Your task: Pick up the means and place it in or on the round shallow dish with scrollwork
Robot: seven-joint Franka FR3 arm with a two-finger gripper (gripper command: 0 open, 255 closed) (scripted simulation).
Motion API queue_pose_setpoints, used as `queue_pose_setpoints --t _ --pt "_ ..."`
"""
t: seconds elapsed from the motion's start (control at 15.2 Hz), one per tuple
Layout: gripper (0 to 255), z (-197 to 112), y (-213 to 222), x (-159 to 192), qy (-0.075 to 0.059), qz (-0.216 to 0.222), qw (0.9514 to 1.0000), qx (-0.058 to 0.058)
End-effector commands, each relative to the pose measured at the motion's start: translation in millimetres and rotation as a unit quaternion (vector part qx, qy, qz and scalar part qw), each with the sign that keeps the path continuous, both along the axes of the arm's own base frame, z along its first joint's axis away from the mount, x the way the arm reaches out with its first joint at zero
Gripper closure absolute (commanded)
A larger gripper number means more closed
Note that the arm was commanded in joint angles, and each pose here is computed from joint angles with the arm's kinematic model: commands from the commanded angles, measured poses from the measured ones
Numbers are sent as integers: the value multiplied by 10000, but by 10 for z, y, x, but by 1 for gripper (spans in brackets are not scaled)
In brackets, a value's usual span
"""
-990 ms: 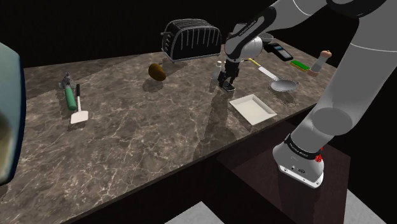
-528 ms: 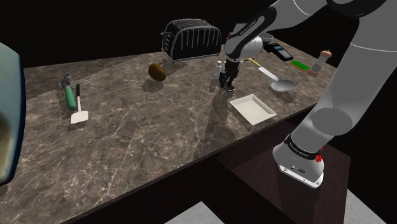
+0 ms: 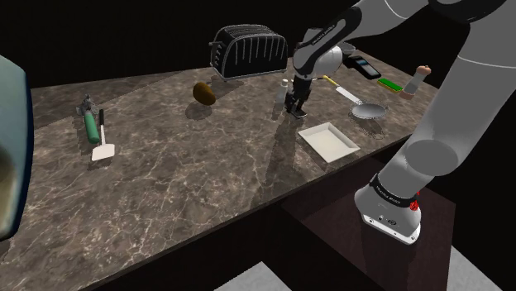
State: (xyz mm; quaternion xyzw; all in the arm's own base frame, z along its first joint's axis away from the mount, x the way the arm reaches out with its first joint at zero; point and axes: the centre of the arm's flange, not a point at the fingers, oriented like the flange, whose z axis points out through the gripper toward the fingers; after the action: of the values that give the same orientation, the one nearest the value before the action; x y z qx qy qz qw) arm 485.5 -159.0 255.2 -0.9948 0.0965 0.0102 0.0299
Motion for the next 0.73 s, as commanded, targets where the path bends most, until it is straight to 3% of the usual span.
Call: queue_pose_setpoints --t 0.0,0.66 --pt "255 84 0 9 4 2 10000 1" --pt "255 612 0 9 4 2 10000 1"
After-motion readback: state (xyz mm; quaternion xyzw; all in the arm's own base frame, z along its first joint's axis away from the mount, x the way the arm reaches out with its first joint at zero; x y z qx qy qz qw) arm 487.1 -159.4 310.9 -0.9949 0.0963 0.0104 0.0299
